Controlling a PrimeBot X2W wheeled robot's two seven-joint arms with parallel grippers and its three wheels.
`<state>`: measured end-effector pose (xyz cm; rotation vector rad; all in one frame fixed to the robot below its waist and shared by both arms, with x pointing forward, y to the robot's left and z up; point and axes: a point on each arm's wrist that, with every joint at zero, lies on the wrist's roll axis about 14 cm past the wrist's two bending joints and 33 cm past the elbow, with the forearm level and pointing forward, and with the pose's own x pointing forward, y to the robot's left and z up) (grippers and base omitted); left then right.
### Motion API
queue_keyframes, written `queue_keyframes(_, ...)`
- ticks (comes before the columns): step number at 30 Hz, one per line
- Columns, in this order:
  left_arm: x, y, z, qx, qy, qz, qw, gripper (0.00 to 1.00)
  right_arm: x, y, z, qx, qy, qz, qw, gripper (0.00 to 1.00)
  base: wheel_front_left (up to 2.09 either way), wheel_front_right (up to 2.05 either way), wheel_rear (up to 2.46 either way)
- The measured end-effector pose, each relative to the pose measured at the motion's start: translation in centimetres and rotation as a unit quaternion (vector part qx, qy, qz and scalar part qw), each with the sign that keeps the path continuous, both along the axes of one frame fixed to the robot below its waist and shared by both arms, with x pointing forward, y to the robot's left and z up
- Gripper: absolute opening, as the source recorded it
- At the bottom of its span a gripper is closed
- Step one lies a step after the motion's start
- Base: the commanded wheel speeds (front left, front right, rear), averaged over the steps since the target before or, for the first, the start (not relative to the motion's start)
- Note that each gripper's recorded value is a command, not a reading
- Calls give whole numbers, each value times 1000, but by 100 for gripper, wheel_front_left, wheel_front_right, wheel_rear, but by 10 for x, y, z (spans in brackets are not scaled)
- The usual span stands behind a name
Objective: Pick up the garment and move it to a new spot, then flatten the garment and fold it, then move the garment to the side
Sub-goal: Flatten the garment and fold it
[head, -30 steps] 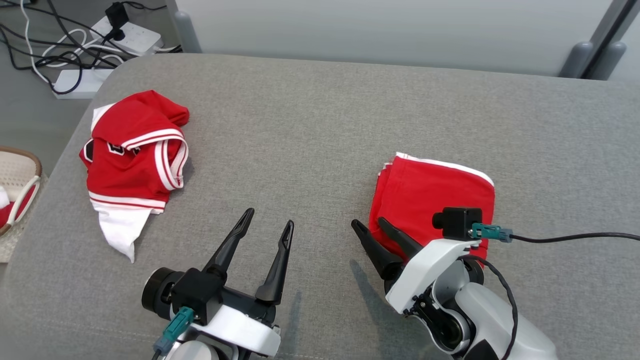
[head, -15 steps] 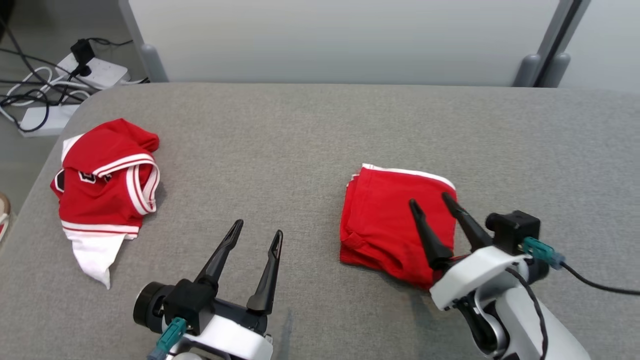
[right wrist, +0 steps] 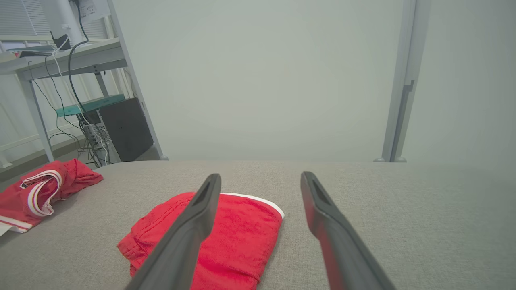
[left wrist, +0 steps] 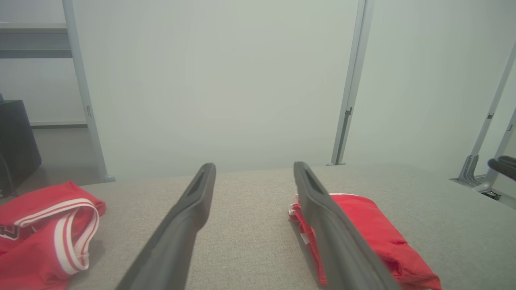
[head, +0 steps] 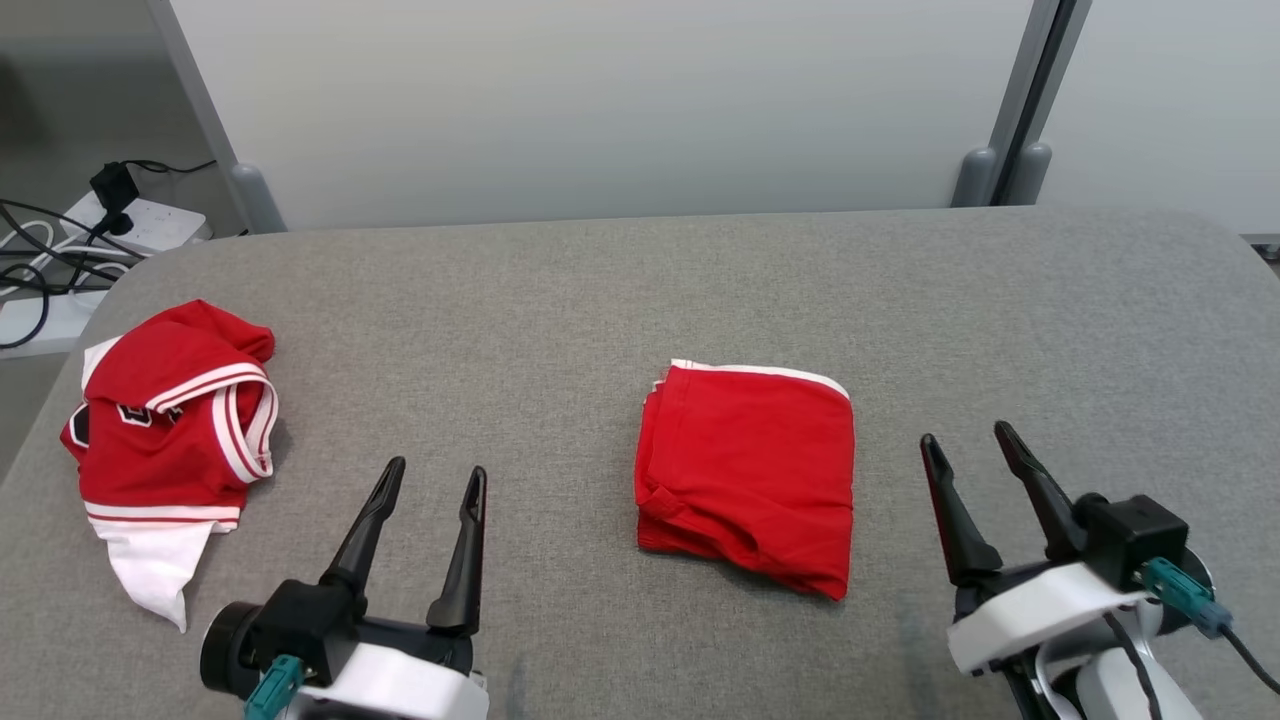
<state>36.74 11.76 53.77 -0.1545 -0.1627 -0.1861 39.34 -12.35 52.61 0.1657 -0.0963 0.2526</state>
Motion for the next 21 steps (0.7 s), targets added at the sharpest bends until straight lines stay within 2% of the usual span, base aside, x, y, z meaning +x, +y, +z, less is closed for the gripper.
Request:
queue_keyframes(8,-5,8,5,-4,-8,10,1000,100,-17,-28,17,9,-34,-45,998,100,0,0,0)
queue_keyframes(21,-31,20,-12,8,13,20,1000,100,-44,-36,-5,27,-3,-59,998,100,0,0,0)
